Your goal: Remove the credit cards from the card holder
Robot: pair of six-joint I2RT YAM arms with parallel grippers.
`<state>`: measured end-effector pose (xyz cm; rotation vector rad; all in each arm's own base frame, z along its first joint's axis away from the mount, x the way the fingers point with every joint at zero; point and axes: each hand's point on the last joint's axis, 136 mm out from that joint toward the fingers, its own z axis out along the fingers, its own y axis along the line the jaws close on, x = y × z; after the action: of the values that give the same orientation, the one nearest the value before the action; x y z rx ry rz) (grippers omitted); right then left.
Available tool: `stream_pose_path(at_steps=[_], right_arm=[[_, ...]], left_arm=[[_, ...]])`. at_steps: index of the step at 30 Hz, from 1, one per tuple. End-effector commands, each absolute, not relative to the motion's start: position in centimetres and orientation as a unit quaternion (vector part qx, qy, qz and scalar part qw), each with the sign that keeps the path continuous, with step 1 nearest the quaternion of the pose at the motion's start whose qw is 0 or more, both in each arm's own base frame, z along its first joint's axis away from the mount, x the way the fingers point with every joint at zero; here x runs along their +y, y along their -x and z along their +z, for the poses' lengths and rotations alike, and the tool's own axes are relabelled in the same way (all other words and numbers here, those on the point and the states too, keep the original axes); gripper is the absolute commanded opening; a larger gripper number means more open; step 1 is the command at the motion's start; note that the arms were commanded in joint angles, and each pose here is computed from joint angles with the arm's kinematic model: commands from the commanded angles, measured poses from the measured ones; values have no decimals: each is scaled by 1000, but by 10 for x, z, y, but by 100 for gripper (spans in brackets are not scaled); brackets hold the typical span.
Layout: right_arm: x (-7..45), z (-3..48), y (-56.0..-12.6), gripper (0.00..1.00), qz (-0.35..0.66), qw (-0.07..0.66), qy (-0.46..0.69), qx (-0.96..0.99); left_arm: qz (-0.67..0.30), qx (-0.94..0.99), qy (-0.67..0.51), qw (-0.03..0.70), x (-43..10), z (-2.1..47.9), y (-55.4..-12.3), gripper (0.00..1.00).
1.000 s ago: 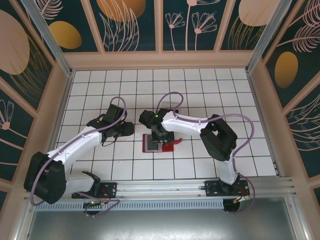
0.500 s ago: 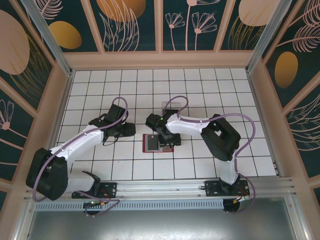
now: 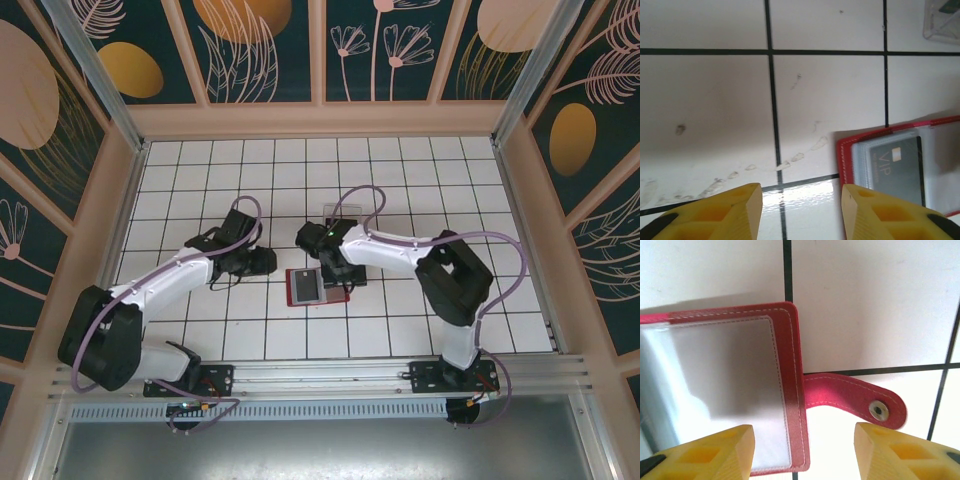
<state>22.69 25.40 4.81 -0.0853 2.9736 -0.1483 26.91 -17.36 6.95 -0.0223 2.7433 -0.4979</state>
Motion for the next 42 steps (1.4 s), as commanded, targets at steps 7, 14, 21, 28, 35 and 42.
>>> stream_pose_path(at_steps=[7,14,21,28,35,42], right_arm=[[292,84,-234,53,122,94,26,988],[311,82,-231,51,228,66,26,971],[309,76,-235,50,230,59,25,971],[322,72,-232,50,282,38,25,958],[333,62,-227,49,317,13,25,948],[339,50,-225,49,326,-5,25,945]], left_arm=[[-226,962,-10,154,-223,64,-261,43],[-221,967,-9,127,-229,48,-249,42],[-219,970,-15,105,-236,34,-239,42],[-210,973,-17,98,-237,25,-235,41],[-168,981,-18,95,-221,12,-232,39],[-161,983,-19,91,-218,7,-228,39]])
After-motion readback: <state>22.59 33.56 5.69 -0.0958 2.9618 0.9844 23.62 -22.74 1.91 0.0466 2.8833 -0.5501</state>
